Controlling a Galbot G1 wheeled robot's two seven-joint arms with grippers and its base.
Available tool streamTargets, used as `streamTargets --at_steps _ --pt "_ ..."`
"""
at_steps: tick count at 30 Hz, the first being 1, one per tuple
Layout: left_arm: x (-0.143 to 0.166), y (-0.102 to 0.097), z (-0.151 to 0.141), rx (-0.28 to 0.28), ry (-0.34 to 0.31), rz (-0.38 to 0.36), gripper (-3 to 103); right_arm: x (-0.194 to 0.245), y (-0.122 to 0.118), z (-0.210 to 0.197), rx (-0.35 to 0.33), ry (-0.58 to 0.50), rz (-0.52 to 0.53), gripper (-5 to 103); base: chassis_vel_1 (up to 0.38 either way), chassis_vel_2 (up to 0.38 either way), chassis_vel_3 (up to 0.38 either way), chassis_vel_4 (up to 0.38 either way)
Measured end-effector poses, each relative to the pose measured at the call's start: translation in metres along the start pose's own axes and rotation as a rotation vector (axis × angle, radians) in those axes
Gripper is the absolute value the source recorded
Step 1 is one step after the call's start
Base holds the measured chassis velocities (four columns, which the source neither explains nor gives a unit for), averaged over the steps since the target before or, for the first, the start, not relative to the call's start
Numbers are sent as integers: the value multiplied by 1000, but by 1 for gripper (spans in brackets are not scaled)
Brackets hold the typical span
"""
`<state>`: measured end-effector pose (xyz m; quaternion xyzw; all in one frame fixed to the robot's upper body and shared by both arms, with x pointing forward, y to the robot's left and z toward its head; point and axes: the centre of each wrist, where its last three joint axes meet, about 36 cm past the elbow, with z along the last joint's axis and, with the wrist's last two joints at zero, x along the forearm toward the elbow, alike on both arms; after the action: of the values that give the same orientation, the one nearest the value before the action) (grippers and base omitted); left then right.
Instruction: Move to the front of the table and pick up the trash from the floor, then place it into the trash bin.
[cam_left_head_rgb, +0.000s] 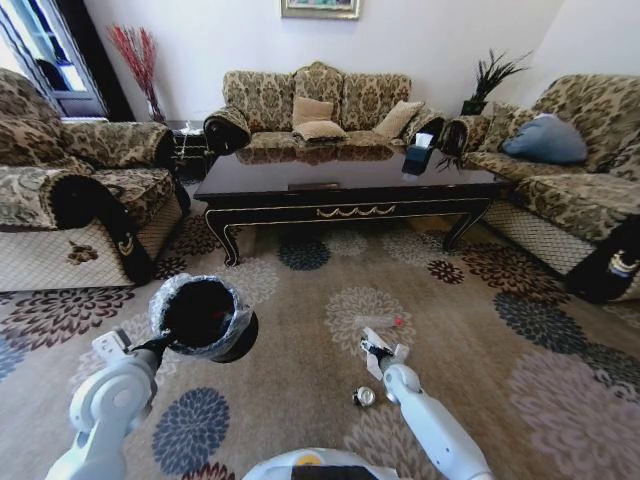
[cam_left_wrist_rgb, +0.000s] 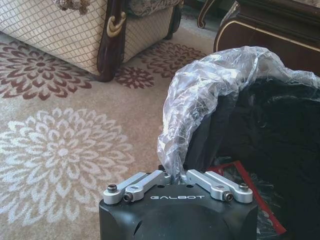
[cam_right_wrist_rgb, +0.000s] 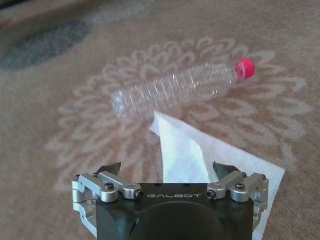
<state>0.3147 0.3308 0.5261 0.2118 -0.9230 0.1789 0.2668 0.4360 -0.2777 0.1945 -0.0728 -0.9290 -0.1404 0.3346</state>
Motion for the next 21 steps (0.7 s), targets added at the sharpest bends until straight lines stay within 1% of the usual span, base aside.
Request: streamTargets --at_steps 4,6,8,10,11,13,15,17,19,20,21 --pt "0 0 0 -1 -2 2 2 -8 1 4 34 -4 18 100 0 0 0 0" --pt "0 -1 0 0 1 4 2 -17 0 11 95 -14 50 100 0 0 0 0" --pt "0 -2 2 0 4 8 2 -23 -1 13 127 -16 76 100 0 0 0 0" --pt "0 -2 2 0 4 9 2 -24 -1 14 132 -16 81 100 0 0 0 0" --pt "0 -3 2 0 4 11 2 -27 -2 15 147 -16 92 103 0 0 0 0" --pt "-1 -3 2 -1 6 11 2 -30 -5 17 172 -14 108 97 0 0 0 0" --pt "-2 -3 2 -1 6 10 2 -31 -6 18 179 -14 113 97 0 0 0 0" --pt "-4 -4 2 -1 9 11 2 -34 -9 19 187 -12 127 88 0 0 0 0" --pt "-4 -4 2 -1 9 11 2 -35 -9 19 186 -12 129 88 0 0 0 0" --pt "-5 -4 2 -2 9 11 2 -35 -10 19 185 -11 131 83 0 0 0 0" --pt "-6 -5 2 -2 9 13 2 -36 -11 18 182 -13 136 72 0 0 0 0"
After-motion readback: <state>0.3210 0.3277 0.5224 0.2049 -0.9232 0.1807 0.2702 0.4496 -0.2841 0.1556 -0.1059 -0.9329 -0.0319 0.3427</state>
